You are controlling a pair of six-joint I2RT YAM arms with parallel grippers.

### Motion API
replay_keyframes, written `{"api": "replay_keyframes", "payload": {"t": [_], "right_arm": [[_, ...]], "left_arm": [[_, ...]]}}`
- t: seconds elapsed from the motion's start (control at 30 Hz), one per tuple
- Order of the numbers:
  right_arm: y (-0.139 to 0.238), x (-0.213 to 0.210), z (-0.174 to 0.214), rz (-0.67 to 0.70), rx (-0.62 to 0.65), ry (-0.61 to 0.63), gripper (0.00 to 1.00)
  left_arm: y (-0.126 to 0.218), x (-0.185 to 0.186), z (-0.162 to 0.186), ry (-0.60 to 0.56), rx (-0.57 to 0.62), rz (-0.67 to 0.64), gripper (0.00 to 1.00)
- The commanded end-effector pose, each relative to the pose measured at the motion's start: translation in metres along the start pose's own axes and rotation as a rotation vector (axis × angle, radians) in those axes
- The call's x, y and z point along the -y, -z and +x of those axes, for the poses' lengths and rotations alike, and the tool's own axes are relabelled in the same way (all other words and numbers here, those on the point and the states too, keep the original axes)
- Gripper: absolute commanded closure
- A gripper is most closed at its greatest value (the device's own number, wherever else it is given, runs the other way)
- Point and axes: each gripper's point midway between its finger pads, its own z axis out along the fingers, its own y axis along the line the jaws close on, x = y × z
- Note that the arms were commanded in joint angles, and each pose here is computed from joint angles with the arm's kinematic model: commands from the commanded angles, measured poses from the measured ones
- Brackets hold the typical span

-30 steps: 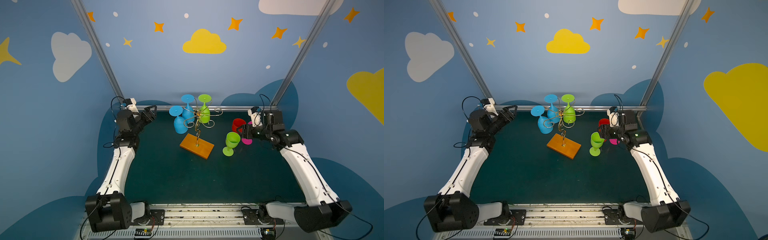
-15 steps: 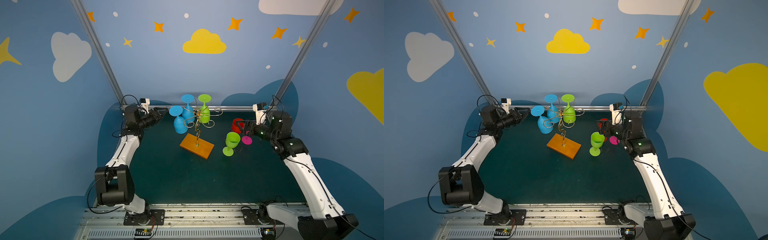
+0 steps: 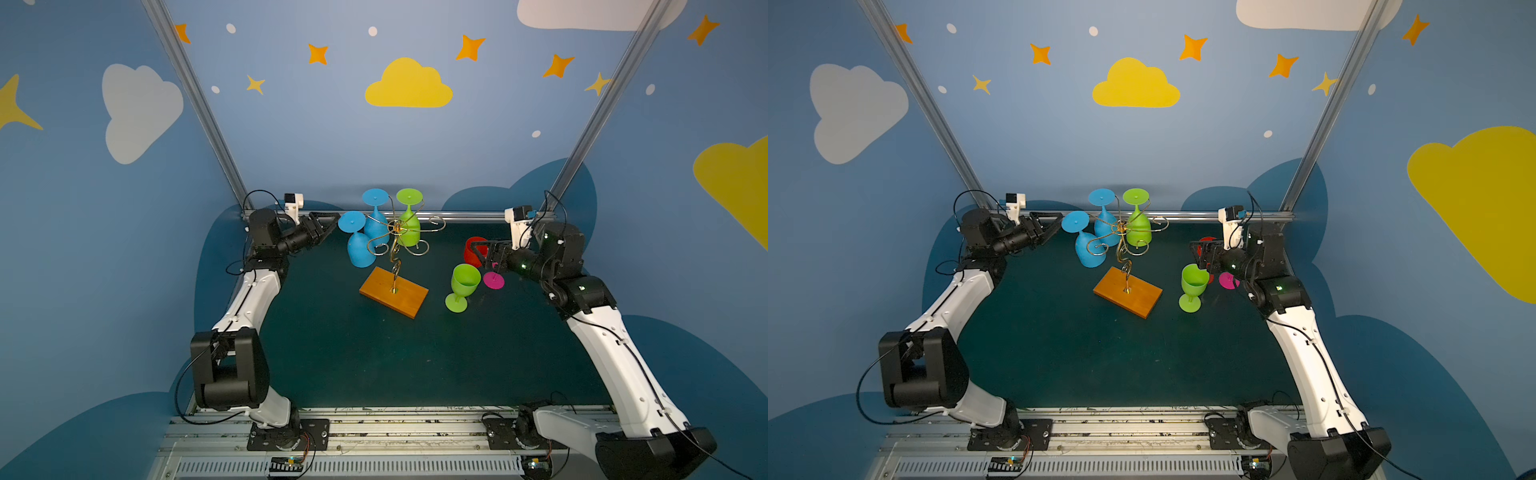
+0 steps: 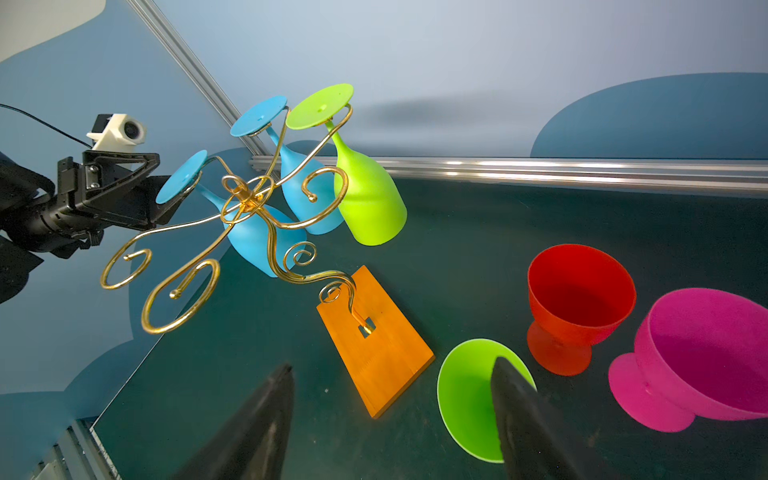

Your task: Take the wine glass off the wine glass rack

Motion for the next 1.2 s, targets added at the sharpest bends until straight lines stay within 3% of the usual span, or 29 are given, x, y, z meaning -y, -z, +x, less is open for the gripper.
{"api": "replay_keyframes", "payload": {"t": [0.0,0.37,0.57,1.17], "right_arm": [[0.004,-0.004,-0.006,-0.02,0.027,0.004,0.26],[0.01,-0.006,-0.007,-0.017,0.038,0.007,0.26],[0.012,-0.007,-0.007,-0.017,0.041,0.008,0.26],[0.014,-0.007,-0.005,-0.016,0.045,0.004,0.26]], "left_arm": [[-0.003,0.023,0.003,-0.044,-0.019,0.048,0.45],[-0.013,0.032,0.017,-0.048,-0.057,0.066,0.55],[-0.012,0.035,0.018,-0.05,-0.058,0.063,0.71],[-0.005,0.047,0.015,-0.036,-0.038,0.059,0.83]]}}
